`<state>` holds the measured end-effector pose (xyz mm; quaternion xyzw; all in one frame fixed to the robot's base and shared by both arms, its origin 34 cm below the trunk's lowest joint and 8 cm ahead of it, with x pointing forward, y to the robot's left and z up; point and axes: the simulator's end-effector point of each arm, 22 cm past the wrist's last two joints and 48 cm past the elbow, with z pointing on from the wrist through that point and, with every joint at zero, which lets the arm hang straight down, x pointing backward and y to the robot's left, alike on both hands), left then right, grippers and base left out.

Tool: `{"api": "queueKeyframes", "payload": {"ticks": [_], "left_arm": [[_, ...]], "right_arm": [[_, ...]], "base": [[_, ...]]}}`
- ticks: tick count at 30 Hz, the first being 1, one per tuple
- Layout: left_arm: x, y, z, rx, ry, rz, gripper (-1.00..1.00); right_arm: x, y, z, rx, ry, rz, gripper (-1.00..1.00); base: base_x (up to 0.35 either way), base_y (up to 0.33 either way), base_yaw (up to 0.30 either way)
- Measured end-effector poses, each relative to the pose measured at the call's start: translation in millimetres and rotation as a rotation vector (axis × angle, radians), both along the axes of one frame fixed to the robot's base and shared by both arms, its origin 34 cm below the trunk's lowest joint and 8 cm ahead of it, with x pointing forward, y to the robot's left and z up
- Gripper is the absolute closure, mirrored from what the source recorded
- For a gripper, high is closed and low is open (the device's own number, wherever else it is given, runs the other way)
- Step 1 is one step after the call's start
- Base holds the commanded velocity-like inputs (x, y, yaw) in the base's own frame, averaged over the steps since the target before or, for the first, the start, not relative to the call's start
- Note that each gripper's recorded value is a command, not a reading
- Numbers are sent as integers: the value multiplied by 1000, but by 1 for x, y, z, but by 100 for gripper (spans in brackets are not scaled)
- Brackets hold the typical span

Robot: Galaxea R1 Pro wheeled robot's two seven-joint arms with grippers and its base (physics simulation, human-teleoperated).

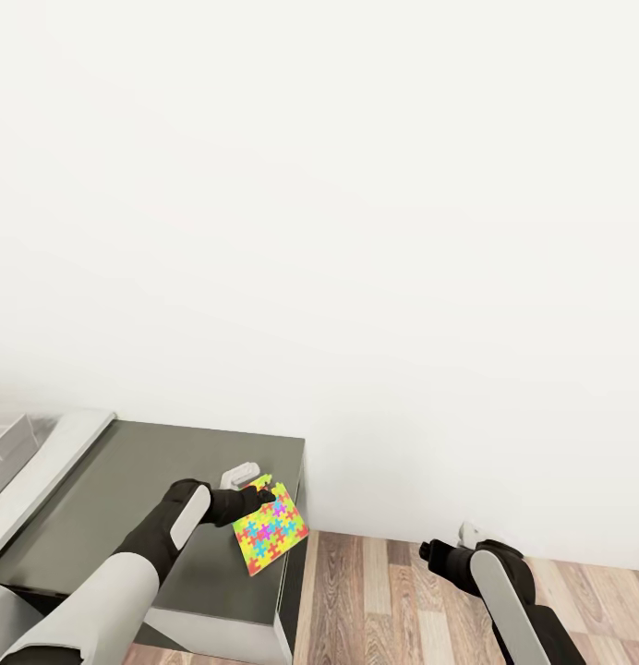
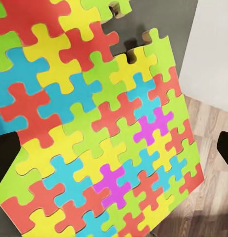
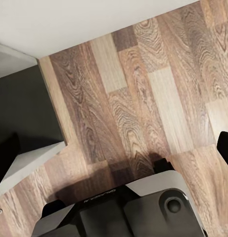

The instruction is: Put all the toys in the child's room - the three board games (two on the bed and one on the table), the two jigsaw puzzles on the table, and the tennis ball on the table - inside the toy box on the table in the child's room.

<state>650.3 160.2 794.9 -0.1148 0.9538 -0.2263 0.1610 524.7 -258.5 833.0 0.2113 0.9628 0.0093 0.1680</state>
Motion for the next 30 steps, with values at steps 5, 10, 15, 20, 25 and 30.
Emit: {"api": "queueKeyframes", "payload": {"ticks": [5,10,15,20,25,30], "left_arm": [[0,0,0,-1,0,0,-100],[0,0,0,-3,1,0,-100],[0,-1,0,-7,2,1,-100],[-2,-10,2,-46,-5,-21,-100],[-2,-16,6,-76,-15,-35,-100],[-2,-17,7,-81,-16,-37,-100]], "right_arm": [[0,-1,0,-2,0,0,-100],[0,-4,0,-4,-1,-3,-100],[2,-3,0,17,-10,-2,-100],[9,-10,3,67,-42,-32,-100],[11,-17,4,81,-55,-53,-100],[12,-18,4,82,-56,-56,-100]], "base": [[0,0,0],[0,0,0],[0,0,0],[0,0,0],[0,-1,0],[0,-50,0]]}}
